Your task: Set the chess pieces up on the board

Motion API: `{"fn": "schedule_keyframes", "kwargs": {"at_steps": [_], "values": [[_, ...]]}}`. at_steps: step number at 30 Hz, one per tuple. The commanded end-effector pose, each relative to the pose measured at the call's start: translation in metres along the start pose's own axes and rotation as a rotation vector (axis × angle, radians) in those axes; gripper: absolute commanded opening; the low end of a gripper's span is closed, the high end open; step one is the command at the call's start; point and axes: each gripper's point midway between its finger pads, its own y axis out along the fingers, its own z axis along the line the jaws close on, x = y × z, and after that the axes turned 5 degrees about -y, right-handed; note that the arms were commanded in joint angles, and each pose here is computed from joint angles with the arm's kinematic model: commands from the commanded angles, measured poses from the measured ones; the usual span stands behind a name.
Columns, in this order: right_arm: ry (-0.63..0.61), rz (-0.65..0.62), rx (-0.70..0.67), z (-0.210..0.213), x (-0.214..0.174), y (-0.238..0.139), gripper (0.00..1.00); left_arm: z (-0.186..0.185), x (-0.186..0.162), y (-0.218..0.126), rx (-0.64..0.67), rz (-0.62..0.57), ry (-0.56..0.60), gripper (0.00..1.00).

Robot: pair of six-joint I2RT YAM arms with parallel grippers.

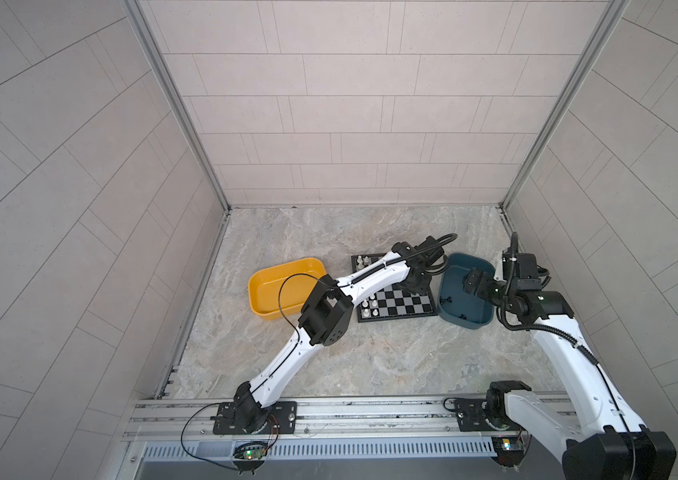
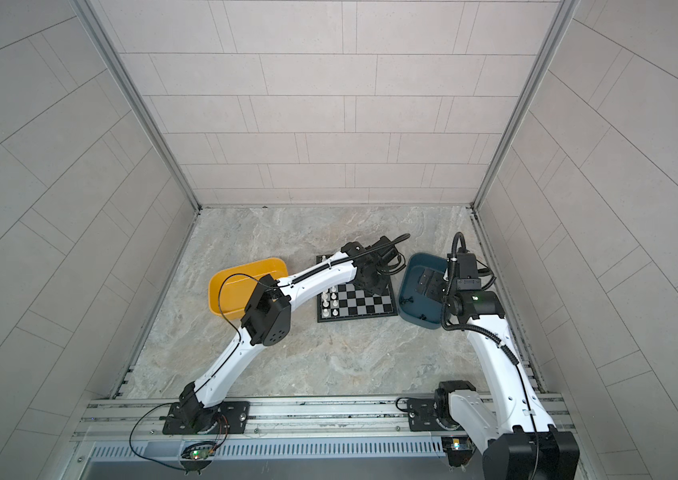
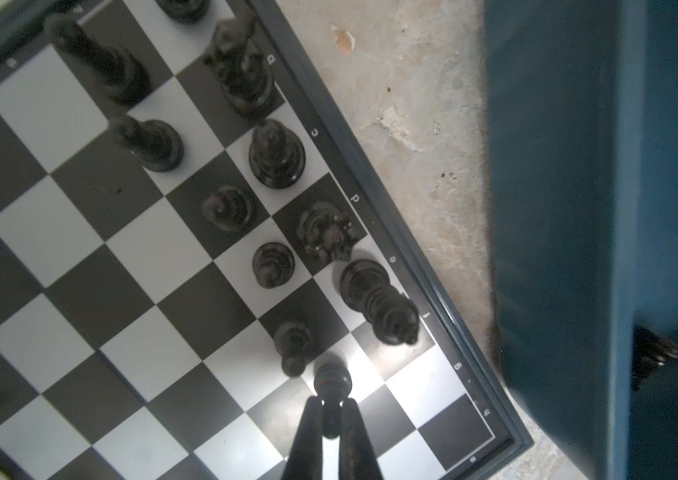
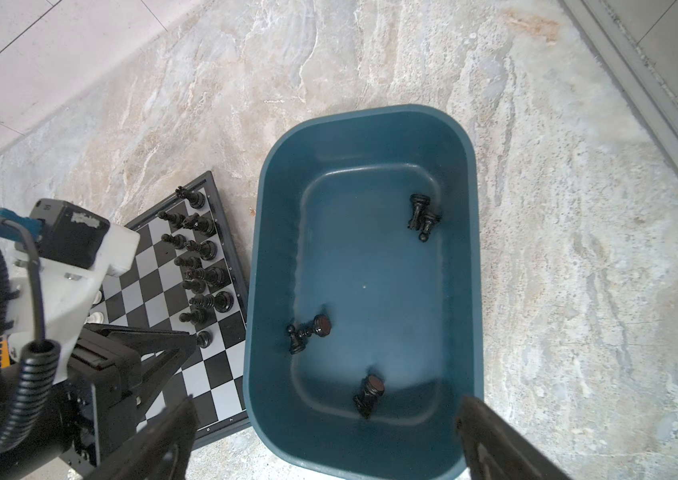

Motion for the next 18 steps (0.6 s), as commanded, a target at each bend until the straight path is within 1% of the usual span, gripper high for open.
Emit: {"fn": "schedule_keyframes", "kwargs": {"at_steps": [1,2,4,6,9,14,16,18], "values": [[-0.013,0.012,-0.001,0.001,-0.002,-0.001,0.99,0.002,0.0,0.004,0.027,0.0,0.007,0.03],[-0.014,0.013,-0.003,0.001,-0.002,0.0,0.99,0.002,0.0,0.004,0.029,0.0,0.008,0.06],[-0.012,0.013,-0.006,0.0,-0.002,0.0,0.99,0.001,-0.002,0.005,0.024,0.006,0.009,0.16],[-0.012,0.013,-0.011,-0.001,-0.002,0.0,0.99,-0.001,-0.002,0.005,0.014,0.008,0.005,0.21],[-0.011,0.018,-0.012,-0.001,-0.002,0.0,0.99,-0.005,0.0,0.003,-0.008,0.002,0.001,0.26],[-0.014,0.024,-0.015,-0.001,-0.002,0.0,0.99,-0.012,0.006,-0.008,-0.046,-0.011,-0.003,0.29],[-0.013,0.023,-0.023,-0.002,-0.002,0.0,0.99,-0.016,0.009,-0.018,-0.063,-0.024,-0.009,0.3],[-0.015,0.023,-0.036,-0.004,0.0,0.0,0.99,-0.018,0.013,-0.037,-0.078,-0.041,-0.017,0.32]]}}
